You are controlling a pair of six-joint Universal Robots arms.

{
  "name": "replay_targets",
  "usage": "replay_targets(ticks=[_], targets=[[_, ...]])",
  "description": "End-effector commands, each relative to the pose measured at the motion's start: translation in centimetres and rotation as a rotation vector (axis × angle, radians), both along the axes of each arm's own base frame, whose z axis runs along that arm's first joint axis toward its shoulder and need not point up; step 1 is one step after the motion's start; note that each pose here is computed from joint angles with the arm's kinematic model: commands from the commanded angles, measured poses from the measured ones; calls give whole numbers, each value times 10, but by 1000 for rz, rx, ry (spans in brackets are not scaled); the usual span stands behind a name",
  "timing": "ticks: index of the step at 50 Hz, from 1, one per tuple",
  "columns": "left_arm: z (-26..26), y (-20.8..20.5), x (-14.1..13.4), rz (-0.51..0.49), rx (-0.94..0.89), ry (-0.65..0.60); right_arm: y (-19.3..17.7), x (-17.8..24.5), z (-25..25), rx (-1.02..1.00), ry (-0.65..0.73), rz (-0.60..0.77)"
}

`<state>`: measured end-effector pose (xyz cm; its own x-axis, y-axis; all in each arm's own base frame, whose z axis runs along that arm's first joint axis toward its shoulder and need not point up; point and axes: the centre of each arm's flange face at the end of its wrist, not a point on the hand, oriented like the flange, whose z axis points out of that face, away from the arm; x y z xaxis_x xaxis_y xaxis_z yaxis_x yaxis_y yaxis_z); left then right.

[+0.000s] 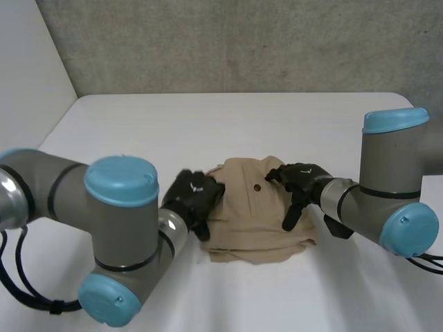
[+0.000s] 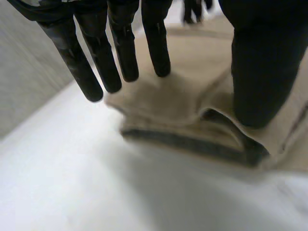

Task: Fold the shorts.

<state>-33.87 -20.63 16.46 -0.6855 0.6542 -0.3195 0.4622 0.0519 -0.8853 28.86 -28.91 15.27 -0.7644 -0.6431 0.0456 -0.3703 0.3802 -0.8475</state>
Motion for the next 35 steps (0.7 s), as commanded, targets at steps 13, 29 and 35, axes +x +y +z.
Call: replay_targets(ticks=[13, 29, 35], targets=[[-2, -29, -37, 25, 25, 184, 3, -5, -7, -79, 38, -4], [-39, -45, -11, 131, 67, 7, 1, -9, -11, -84, 39, -14], [-47, -42, -5, 120, 54, -64, 1, -9, -12, -85, 45, -10]])
